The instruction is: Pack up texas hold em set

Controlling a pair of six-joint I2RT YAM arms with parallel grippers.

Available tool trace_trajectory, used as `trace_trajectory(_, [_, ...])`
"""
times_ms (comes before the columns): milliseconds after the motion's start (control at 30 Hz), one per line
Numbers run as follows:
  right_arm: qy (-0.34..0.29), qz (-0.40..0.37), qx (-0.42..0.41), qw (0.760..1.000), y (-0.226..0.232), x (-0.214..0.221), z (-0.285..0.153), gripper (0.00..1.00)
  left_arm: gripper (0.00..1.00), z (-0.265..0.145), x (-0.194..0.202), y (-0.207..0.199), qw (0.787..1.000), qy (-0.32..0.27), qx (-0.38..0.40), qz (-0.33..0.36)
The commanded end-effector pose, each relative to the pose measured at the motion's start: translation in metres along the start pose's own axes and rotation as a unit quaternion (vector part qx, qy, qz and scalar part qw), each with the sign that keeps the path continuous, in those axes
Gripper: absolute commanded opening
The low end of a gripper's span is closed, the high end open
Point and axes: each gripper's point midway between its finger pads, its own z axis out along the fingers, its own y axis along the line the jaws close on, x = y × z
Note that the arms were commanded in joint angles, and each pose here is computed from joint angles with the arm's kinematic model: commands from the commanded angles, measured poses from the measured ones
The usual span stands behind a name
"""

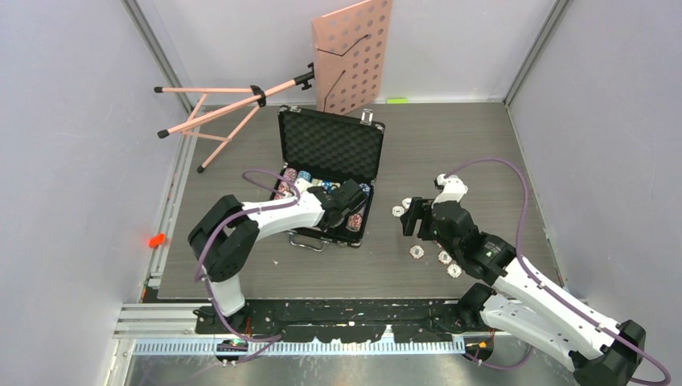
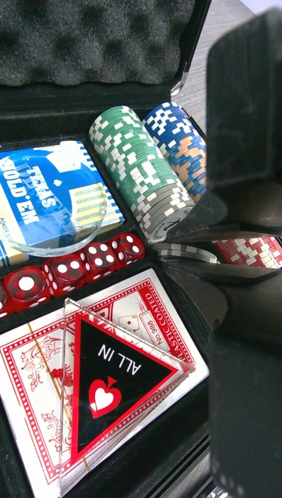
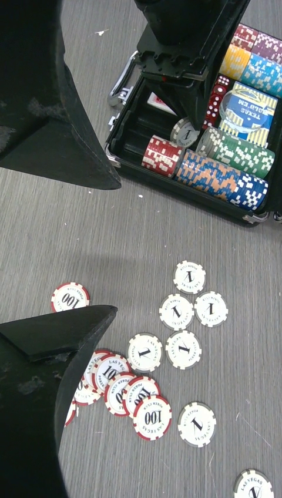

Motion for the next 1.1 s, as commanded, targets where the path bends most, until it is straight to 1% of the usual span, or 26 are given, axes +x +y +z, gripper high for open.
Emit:
trace_trajectory(0, [-0.007,0.002,-0.001,1.000,0.003,-0.007,0.001,0.77,0.22,-0.015,-0.018,-0.018,0.999,-0.021,0.035,-0.028])
trace_trajectory(233, [-0.002,0.006,-0.004,1.000,0.005,-0.006,0.002,0.77,0.20,-0.022,-0.026,-0.020,0.998,-0.026,0.047,-0.030])
trace_trajectory(467, [0.000,0.010,-0.007,1.000,0.006,-0.004,0.002,0.77,0.18,-0.018,-0.014,-0.019,0.999,-0.004,0.046,-0.027])
trace_trajectory(600, [0.001,0.009,-0.008,1.000,0.006,-0.005,0.000,0.77,0.18,-0.023,-0.023,-0.020,0.998,-0.017,0.050,-0.019])
trace_trajectory(700, [0.004,0.009,-0.007,1.000,0.006,-0.005,0.000,0.77,0.18,-0.029,-0.038,-0.018,0.997,-0.042,0.056,0.010])
trace_trajectory(767, [0.009,0.009,-0.007,1.000,0.006,-0.003,0.000,0.77,0.22,-0.033,-0.044,-0.013,0.996,-0.049,0.059,0.036])
trace_trajectory(800, [0.012,0.008,-0.006,1.000,0.006,-0.003,0.000,0.77,0.25,-0.035,-0.046,-0.012,0.995,-0.049,0.065,0.052])
trace_trajectory(900, [0.013,0.010,-0.008,1.000,0.006,-0.002,-0.001,0.77,0.27,-0.036,-0.052,0.000,0.991,-0.040,0.074,0.105])
trace_trajectory(933, [0.010,0.011,-0.009,1.000,0.007,-0.003,-0.002,0.77,0.25,-0.040,-0.051,-0.003,0.985,-0.025,0.098,0.140])
trace_trajectory(967, [0.011,0.011,-0.009,1.000,0.006,-0.003,-0.002,0.77,0.19,-0.041,-0.050,-0.006,0.976,-0.012,0.122,0.181])
trace_trajectory(1033, [0.009,0.012,-0.010,1.000,0.006,-0.003,-0.003,0.77,0.03,-0.043,-0.052,0.000,0.966,0.010,0.133,0.221])
trace_trajectory(1067, [0.010,0.012,-0.010,1.000,0.006,-0.003,-0.003,0.77,0.00,-0.042,-0.052,0.003,0.962,0.021,0.137,0.235])
